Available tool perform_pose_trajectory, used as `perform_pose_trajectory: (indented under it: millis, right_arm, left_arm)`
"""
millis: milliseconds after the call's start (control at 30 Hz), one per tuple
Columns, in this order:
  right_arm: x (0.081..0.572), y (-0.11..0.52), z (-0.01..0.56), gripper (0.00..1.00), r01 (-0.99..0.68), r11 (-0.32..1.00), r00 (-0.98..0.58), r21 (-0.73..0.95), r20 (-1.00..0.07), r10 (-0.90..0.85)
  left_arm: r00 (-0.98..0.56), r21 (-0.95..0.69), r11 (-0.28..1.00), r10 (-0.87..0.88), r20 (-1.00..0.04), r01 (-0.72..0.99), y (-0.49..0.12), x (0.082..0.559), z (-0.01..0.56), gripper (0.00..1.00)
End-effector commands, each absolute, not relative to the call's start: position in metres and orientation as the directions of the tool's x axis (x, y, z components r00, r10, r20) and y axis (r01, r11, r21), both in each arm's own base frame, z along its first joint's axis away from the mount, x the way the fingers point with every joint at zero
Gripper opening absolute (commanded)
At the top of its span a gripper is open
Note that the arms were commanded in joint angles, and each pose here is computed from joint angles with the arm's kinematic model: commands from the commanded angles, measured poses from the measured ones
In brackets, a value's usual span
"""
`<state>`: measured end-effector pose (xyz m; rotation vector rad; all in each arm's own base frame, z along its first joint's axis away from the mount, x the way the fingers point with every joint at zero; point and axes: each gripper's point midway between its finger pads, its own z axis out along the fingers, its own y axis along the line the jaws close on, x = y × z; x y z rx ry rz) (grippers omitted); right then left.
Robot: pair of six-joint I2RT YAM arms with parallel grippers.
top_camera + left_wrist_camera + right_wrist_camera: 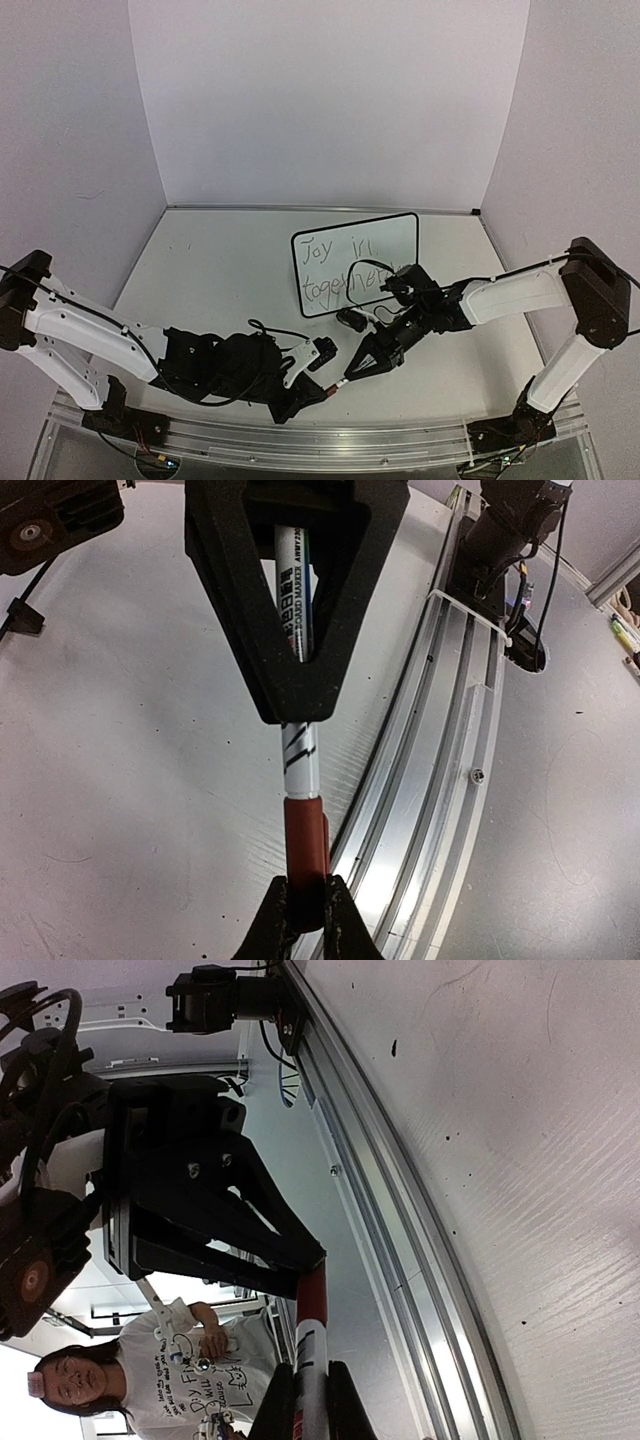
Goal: Write a sentence on the whiteboard
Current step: Insert the whiteboard marker without the cap into the whiteboard marker.
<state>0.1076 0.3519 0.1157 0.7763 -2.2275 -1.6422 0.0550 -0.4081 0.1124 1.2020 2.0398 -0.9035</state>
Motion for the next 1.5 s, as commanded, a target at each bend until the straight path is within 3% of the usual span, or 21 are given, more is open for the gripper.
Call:
perform_pose_trajectory:
  millis: [0, 1133, 1467]
  right_arm:
    - [0.103, 0.365, 0.134, 0.0, -0.339, 0.137, -0.788, 0.931, -0.2, -0.583]
    - [0.086, 0.375, 0.145, 0.0, -0.365, 0.093, -0.758, 0.926, -0.237, -0.608]
    - [0.08, 0.376, 0.156, 0.0, -0.384, 0.053, -0.741, 0.922, -0.273, -0.613]
  left_arm:
    - [-0.393, -0.32, 0.27, 0.282, -0.875, 0.908, -0.442, 0.062, 0.192, 0.0]
    - [-0.316, -0.288, 0.24, 0.086, -0.945, 0.927, -0.456, 0.083, 0.256, 0.0]
    - [-0.322, -0.312, 0.161, 0.04, -0.946, 0.936, -0.465, 0.081, 0.275, 0.0]
